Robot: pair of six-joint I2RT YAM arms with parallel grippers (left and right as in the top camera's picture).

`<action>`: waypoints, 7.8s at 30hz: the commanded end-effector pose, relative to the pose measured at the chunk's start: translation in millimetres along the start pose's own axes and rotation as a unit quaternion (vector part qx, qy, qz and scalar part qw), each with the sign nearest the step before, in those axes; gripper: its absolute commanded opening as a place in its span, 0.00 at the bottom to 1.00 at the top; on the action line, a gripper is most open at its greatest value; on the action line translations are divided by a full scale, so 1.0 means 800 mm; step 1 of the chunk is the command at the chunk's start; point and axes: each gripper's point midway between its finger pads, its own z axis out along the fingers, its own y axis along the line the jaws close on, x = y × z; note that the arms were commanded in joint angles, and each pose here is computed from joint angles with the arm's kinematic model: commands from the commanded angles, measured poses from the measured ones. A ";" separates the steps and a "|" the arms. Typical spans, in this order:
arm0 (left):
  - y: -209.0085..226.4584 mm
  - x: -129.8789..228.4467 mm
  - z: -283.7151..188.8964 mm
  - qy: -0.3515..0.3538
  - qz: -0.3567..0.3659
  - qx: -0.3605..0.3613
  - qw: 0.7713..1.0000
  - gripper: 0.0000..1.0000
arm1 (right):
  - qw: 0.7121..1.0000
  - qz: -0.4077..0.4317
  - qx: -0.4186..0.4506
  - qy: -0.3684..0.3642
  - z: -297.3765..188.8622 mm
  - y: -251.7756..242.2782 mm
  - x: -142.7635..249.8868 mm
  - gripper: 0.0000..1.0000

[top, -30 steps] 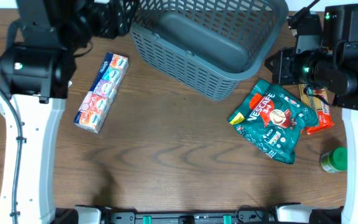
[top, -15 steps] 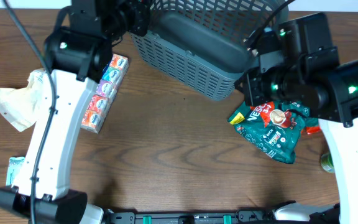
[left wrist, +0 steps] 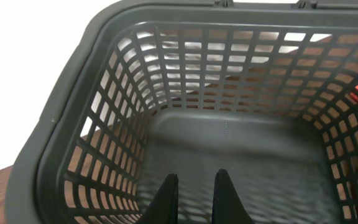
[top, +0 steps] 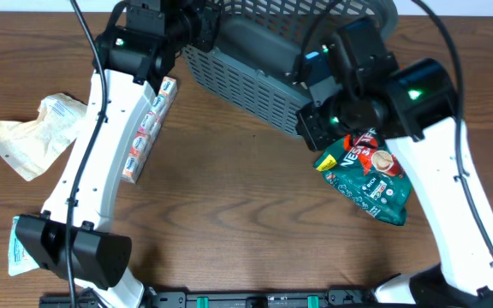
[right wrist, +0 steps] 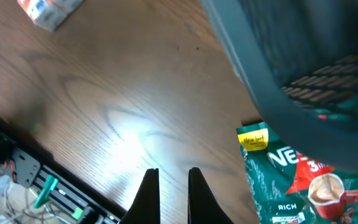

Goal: Pack container

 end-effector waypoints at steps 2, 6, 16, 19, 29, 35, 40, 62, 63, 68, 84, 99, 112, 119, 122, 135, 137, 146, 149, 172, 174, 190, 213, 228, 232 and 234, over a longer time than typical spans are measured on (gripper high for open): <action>0.002 0.005 0.013 0.008 0.020 -0.004 1.000 0.06 | 0.999 -0.035 0.001 0.021 0.020 0.000 -0.003 0.01; 0.003 0.017 0.029 0.023 0.022 -0.002 1.000 0.06 | 0.999 -0.043 0.000 0.032 0.034 -0.003 -0.007 0.01; 0.004 0.050 0.067 0.059 0.022 0.005 0.998 0.06 | 0.997 -0.055 0.017 0.045 0.057 -0.016 -0.015 0.01; 0.003 0.060 0.071 0.073 0.020 0.007 0.997 0.06 | 0.997 -0.053 0.030 0.051 0.060 -0.026 -0.015 0.01; -0.009 0.078 0.063 0.107 0.019 0.017 0.994 0.06 | 0.997 -0.017 0.060 0.043 0.053 -0.075 -0.017 0.01; -0.032 0.082 0.058 0.118 0.028 0.032 0.992 0.06 | 0.997 -0.001 0.068 0.040 0.048 -0.096 -0.015 0.01; -0.055 0.081 0.051 0.121 0.037 0.045 0.991 0.06 | 0.997 0.000 0.070 0.037 0.048 -0.102 -0.017 0.01; -0.088 0.088 0.028 0.143 0.050 0.067 0.986 0.06 | 0.995 0.018 0.089 0.030 0.042 -0.130 -0.016 0.01; -0.088 0.087 0.026 0.141 0.050 0.066 0.987 0.06 | 0.995 0.019 0.090 0.030 0.041 -0.132 -0.016 0.01; -0.086 0.079 0.017 0.132 0.051 0.060 0.988 0.06 | 0.995 0.025 0.093 0.030 0.039 -0.139 -0.014 0.01; -0.085 0.091 0.008 0.156 0.038 0.057 0.985 0.06 | 0.994 0.035 0.100 0.023 0.035 -0.158 -0.014 0.01; -0.085 0.099 0.006 0.169 0.037 0.058 0.983 0.06 | 0.994 0.041 0.103 0.022 0.034 -0.163 -0.013 0.01; -0.066 0.084 0.003 0.148 0.047 0.014 0.988 0.32 | 0.995 0.029 0.089 0.035 0.033 -0.146 -0.006 0.32; -0.060 0.059 -0.005 0.111 0.048 0.001 0.993 0.49 | 0.996 0.023 0.084 0.018 0.021 -0.122 -0.010 0.36; -0.059 0.049 -0.013 0.097 0.049 -0.003 0.994 0.50 | 0.997 0.020 0.075 0.009 0.012 -0.113 -0.009 0.36; 0.003 0.022 -0.174 0.047 -0.028 -0.146 0.988 0.82 | 0.965 0.148 0.169 -0.133 -0.106 -0.127 0.005 0.86; 0.016 0.030 -0.211 0.044 -0.062 -0.162 0.984 0.83 | 0.936 0.207 0.220 -0.179 -0.149 -0.149 0.017 0.99; 0.109 0.085 -0.313 0.052 -0.204 -0.274 0.939 0.84 | 0.855 0.356 0.310 -0.215 -0.254 -0.233 0.111 0.99; 0.123 0.101 -0.312 0.064 -0.230 -0.268 0.933 0.84 | 0.848 0.376 0.339 -0.158 -0.252 -0.268 0.150 0.99; 0.130 0.122 -0.288 0.087 -0.252 -0.239 0.934 0.85 | 0.913 0.335 0.200 0.117 0.034 -0.516 0.192 0.99; 0.130 0.122 -0.288 0.087 -0.253 -0.239 0.934 0.84 | 0.919 0.320 0.196 0.120 0.059 -0.526 0.185 0.99; 0.133 0.118 -0.288 0.081 -0.251 -0.243 0.934 0.97 | 0.937 0.251 0.180 0.164 0.187 -0.544 0.164 0.99; 0.174 0.129 -0.302 0.084 -0.254 -0.307 0.913 0.99 | 0.940 0.254 0.157 0.166 0.261 -0.543 0.166 0.99; 0.177 0.132 -0.295 0.092 -0.255 -0.306 0.913 0.99 | 0.931 0.305 0.134 0.150 0.257 -0.521 0.165 0.01; 0.177 0.132 -0.295 0.092 -0.255 -0.306 0.913 0.99 | 0.936 0.296 0.166 0.098 0.191 -0.527 0.124 0.01; 0.177 0.132 -0.295 0.092 -0.255 -0.306 0.913 0.99 | 0.935 0.294 0.190 0.057 0.145 -0.528 0.098 0.01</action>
